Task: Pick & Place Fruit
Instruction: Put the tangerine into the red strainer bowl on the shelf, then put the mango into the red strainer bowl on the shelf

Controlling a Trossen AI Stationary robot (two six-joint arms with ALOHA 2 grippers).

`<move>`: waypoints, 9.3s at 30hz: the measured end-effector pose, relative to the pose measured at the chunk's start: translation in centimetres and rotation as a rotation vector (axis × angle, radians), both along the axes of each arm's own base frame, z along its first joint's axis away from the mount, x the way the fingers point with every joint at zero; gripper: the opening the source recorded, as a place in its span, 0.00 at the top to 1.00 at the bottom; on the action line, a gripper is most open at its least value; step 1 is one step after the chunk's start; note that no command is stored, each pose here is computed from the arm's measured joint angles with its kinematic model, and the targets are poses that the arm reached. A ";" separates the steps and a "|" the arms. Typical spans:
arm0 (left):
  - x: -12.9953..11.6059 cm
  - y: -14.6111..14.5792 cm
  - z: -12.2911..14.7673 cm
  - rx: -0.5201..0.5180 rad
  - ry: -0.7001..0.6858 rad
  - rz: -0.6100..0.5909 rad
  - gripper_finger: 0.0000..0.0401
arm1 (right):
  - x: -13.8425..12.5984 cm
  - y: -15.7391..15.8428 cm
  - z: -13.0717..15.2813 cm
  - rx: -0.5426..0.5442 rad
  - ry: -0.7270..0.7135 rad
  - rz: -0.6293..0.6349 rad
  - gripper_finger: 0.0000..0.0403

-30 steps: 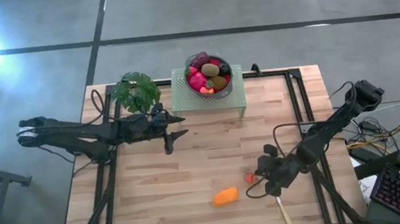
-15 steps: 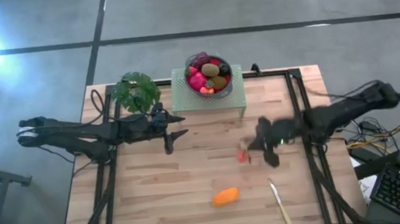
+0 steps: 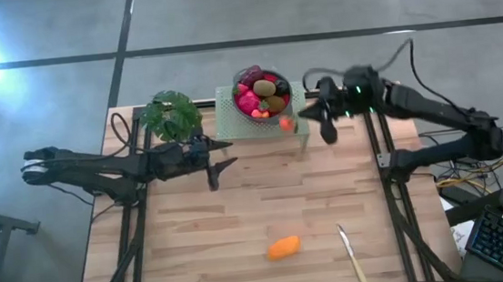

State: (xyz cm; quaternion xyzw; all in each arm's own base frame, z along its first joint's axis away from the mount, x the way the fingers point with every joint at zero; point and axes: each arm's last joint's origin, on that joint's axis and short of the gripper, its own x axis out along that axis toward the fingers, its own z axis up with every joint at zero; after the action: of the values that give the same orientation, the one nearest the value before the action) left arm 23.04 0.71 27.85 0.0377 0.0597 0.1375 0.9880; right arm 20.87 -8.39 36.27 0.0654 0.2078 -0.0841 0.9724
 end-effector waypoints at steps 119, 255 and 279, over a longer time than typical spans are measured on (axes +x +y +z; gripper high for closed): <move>-0.2 1.1 1.1 0.168 -0.044 0.217 0.45 | 7.4 10.2 -4.6 -0.078 0.447 0.390 0.41; -0.3 1.1 -0.7 0.184 0.140 0.201 0.45 | 7.1 -3.8 -2.0 -0.163 0.081 -0.413 0.39; -0.3 1.1 -0.7 0.185 0.142 0.200 0.45 | 7.3 -4.0 -6.2 -0.262 0.032 -0.394 0.42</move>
State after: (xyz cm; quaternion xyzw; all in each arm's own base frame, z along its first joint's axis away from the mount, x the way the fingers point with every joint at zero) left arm 22.76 1.77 27.12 0.1319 0.1202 0.2373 0.9549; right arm 28.13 -12.35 30.09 -0.0234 0.1937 -0.2995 0.9339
